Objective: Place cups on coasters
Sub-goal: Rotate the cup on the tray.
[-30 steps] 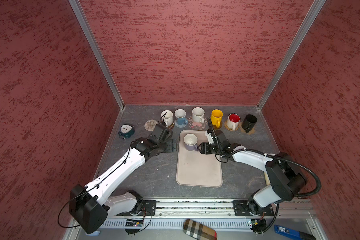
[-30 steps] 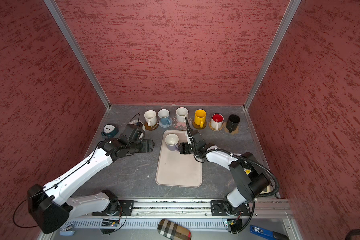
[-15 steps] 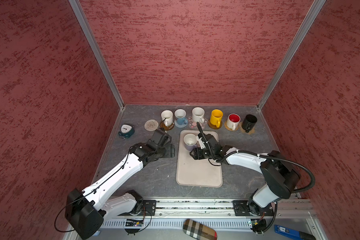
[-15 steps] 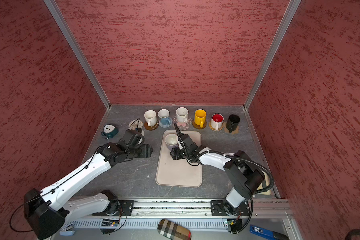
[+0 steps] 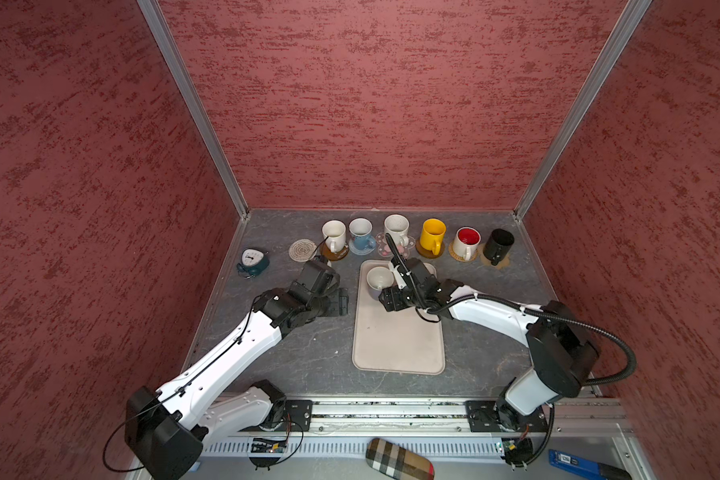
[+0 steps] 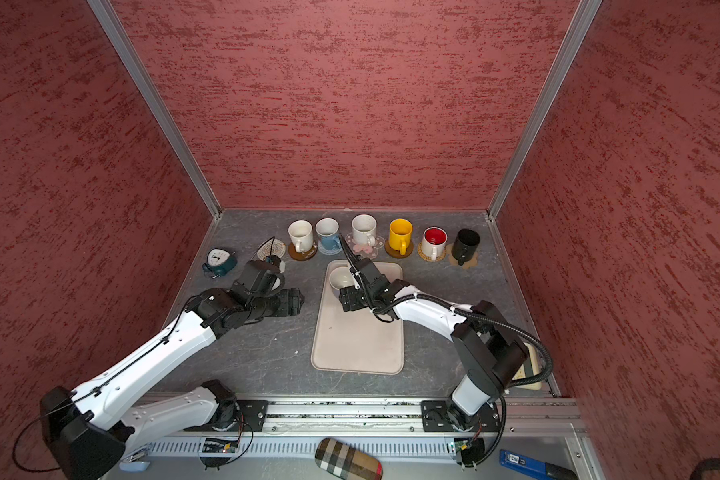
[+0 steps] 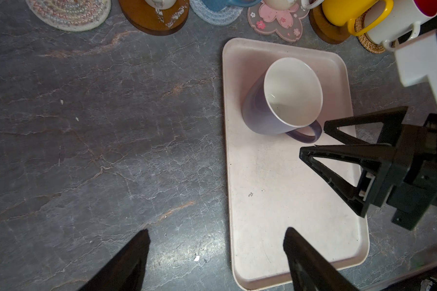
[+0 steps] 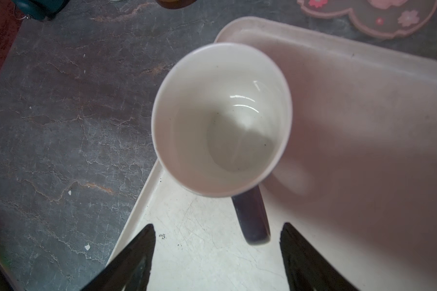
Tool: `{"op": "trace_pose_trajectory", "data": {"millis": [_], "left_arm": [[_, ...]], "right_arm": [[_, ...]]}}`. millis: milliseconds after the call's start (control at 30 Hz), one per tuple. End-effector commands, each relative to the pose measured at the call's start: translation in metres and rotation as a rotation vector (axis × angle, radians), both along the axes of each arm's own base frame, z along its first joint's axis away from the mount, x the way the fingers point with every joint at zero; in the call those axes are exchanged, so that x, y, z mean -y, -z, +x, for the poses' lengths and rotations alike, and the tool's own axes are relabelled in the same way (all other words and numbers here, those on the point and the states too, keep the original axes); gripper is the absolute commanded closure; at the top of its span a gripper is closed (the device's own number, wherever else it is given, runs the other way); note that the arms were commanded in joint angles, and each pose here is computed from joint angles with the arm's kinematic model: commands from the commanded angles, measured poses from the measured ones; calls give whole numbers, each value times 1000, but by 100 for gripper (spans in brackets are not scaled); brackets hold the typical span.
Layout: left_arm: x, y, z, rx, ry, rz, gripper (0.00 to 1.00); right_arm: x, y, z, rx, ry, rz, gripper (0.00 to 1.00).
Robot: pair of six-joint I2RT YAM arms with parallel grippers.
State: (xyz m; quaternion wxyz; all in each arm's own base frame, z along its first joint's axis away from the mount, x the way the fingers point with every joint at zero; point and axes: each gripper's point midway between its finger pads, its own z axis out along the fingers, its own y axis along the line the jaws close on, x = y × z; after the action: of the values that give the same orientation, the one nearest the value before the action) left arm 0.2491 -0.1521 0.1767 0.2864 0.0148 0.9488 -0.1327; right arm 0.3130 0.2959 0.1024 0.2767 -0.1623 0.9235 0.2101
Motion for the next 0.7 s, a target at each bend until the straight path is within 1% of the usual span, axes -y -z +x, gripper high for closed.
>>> {"op": "trace_pose_trajectory", "data": {"millis": [0, 200, 533, 667], "left_arm": [[-1, 1, 0, 0, -1, 16, 16], [-5, -2, 0, 5, -10, 28, 16], [-9, 2, -6, -1, -10, 31, 16], [-11, 6, -10, -17, -12, 31, 17]], "right_arm": [[-2, 4, 2, 2, -29, -38, 21], [-27, 0, -10, -51, -89, 92, 23], [-60, -9, -27, -72, -158, 179, 25], [-69, -12, -28, -85, -177, 202, 25]]}}
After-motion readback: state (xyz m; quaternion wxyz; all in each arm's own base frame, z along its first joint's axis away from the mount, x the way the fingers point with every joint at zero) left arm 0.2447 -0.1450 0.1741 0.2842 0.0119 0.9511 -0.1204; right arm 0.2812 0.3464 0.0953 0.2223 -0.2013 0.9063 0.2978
